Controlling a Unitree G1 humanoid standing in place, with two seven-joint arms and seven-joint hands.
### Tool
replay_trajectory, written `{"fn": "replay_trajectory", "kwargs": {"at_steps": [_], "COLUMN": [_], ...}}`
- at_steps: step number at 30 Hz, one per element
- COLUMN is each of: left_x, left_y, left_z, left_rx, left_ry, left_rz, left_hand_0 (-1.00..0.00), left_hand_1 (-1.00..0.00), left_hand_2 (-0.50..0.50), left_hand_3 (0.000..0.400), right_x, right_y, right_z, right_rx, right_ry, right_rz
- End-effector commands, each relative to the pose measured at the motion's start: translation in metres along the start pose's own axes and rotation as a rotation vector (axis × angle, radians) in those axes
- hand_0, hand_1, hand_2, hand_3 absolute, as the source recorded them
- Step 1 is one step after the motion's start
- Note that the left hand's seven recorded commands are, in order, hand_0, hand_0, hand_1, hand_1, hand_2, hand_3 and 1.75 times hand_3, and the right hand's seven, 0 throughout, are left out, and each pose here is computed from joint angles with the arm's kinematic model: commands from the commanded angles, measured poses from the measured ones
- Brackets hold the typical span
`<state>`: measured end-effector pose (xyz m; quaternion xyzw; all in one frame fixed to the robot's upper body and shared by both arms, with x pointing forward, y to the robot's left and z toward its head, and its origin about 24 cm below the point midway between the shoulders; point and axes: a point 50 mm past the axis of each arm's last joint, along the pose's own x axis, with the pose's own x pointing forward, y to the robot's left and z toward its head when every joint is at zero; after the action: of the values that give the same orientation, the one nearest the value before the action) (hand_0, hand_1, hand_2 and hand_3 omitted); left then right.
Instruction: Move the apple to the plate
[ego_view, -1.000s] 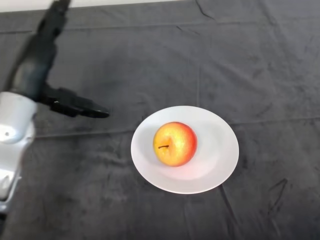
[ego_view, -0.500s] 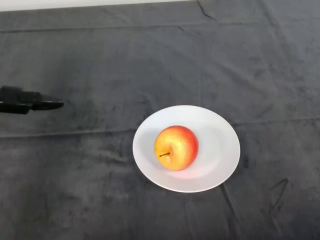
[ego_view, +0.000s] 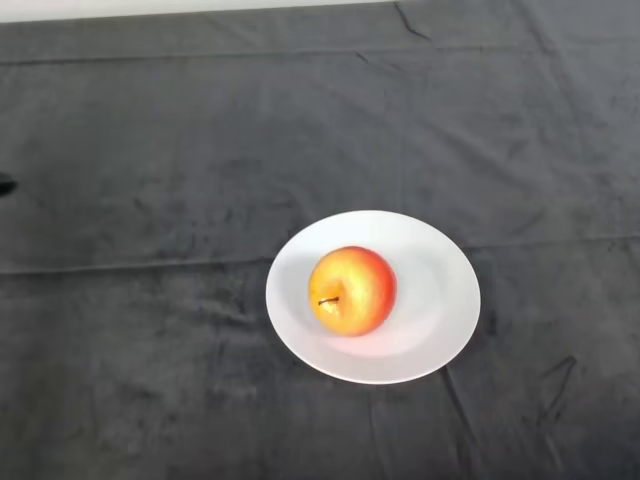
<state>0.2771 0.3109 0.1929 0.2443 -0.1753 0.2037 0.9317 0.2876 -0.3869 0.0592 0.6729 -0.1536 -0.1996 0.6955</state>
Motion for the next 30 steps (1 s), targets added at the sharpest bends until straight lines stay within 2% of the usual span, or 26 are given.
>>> {"fn": "replay_trajectory", "kwargs": {"at_steps": [1, 18, 30], "left_x": [0.001, -0.004, -0.006], "left_y": [0.026, 0.076, 0.091], "left_z": [0.002, -0.015, -0.023], "left_rx": [0.066, 0.08, 0.075], "left_ry": [-0.023, 0.025, 0.046], "left_rz": [0.054, 0.241, 0.324], "left_hand_0": [0.0, 0.0, 0.0], "left_hand_1": [0.0, 0.0, 0.0], "left_hand_2": [0.0, 0.0, 0.0], "left_hand_3": [0.0, 0.0, 0.0], "right_x": [0.0058, 0.0058, 0.0058], "right_y": [0.0107, 0.0107, 0.0107], "right_z": [-0.0032, -0.0032, -0.0032], "right_rx": [0.015, 0.015, 0.015], "right_ry": [0.002, 0.002, 0.002], "right_rz": [0.028, 0.028, 0.028]}}
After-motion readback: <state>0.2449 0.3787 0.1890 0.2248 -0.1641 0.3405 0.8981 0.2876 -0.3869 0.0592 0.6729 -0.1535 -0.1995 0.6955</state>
